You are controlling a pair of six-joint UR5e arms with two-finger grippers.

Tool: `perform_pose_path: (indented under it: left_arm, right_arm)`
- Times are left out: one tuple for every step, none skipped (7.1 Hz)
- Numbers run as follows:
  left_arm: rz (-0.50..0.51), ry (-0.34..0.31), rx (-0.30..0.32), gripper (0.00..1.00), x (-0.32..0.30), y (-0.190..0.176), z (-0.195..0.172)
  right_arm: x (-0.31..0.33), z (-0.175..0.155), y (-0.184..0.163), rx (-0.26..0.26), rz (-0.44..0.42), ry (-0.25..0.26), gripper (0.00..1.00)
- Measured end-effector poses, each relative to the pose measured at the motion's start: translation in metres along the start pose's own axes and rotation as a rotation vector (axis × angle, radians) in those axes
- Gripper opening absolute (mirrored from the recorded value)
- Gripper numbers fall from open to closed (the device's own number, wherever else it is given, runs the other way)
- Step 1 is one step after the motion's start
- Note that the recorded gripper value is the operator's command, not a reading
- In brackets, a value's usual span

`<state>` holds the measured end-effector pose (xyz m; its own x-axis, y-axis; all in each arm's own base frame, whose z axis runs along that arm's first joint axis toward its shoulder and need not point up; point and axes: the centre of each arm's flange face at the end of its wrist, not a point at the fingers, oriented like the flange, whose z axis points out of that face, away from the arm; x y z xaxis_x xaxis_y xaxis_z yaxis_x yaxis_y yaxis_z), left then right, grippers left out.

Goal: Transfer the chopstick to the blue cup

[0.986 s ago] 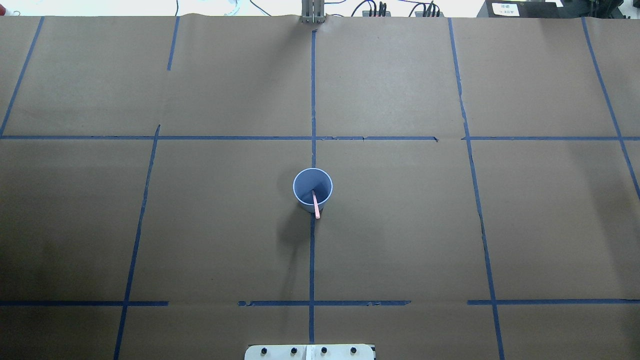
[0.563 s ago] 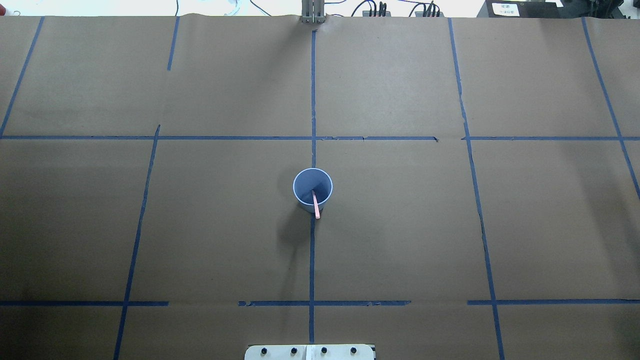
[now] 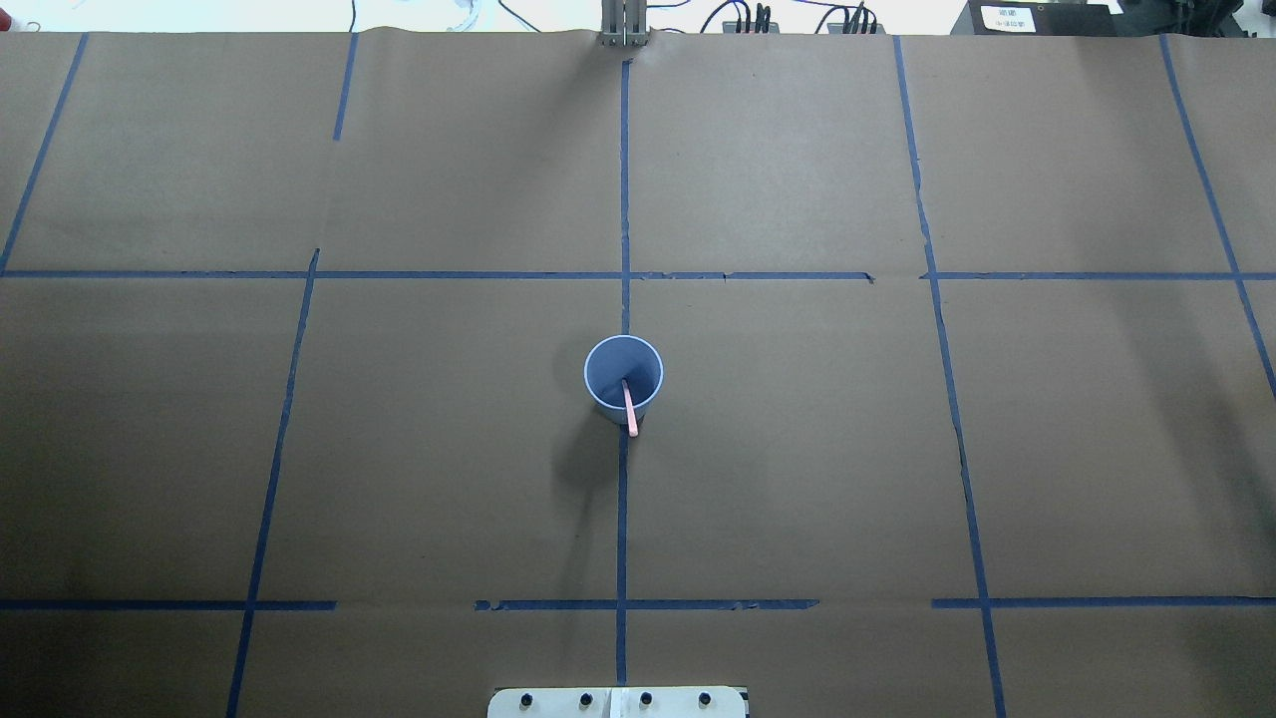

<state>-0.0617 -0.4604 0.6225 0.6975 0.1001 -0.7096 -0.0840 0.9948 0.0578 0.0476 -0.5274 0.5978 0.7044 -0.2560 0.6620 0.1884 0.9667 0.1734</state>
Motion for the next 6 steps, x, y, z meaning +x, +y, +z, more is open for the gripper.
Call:
perform_pose_path:
  left_arm:
    - [0.003, 0.0, 0.003, 1.0, 0.001, -0.008, -0.002]
    - [0.001, 0.004, 0.0, 1.0, -0.001, -0.011, 0.0]
    - [0.006, 0.006, 0.002, 1.0, -0.001, -0.014, 0.001]
    - [0.016, 0.006, 0.008, 1.0, 0.001, -0.016, 0.0]
    - [0.021, 0.007, 0.011, 1.0, 0.003, -0.017, -0.002]
    - [0.017, 0.018, 0.009, 1.0, 0.003, -0.017, -0.001]
  right_arm:
    - [0.0, -0.001, 0.0, -0.002, 0.0, -0.004, 1.0]
    - [0.0, -0.001, 0.007, -0.002, 0.001, -0.005, 1.0]
    - [0.002, -0.001, 0.022, -0.001, 0.009, -0.002, 1.0]
    - [0.005, -0.004, 0.043, 0.004, 0.018, 0.003, 1.0]
    - [0.007, -0.007, 0.062, 0.009, 0.025, 0.007, 1.0]
    - [0.009, -0.007, 0.076, 0.009, 0.028, 0.009, 1.0]
